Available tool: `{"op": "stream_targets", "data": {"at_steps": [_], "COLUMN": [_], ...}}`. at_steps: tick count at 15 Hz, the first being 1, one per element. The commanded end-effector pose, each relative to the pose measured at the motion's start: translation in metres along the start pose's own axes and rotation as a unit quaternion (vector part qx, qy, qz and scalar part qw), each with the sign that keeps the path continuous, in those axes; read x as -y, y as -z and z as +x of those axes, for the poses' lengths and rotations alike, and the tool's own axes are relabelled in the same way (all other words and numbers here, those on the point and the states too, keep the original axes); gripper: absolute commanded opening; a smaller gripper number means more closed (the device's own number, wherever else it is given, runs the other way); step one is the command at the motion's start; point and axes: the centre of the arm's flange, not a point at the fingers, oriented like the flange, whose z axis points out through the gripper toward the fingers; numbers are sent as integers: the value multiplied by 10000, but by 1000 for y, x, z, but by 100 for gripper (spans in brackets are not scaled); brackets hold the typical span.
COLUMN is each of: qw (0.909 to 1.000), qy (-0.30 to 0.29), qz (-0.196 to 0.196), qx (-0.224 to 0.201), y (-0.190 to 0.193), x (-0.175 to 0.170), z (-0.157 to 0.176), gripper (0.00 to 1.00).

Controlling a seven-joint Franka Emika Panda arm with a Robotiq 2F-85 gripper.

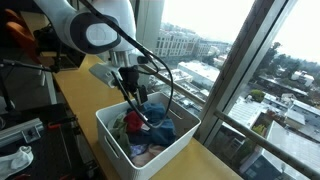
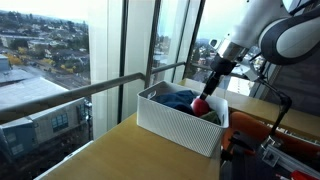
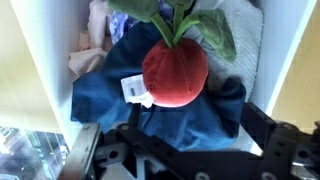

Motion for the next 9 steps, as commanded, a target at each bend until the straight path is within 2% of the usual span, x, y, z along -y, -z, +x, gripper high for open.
{"op": "stream_targets", "data": {"at_steps": [1, 6, 7, 8, 9], "qw": [9999, 9993, 9992, 9990, 9990], "qy": [13, 138, 163, 196, 223], "qz": [84, 187, 194, 197, 195], "qx": [128, 303, 323, 340, 347], "y": [-30, -67, -73, -78, -82], "x": [15, 30, 31, 33, 34], "z": [-1, -9, -11, -12, -14], "gripper": [100, 100, 75, 74, 66]}}
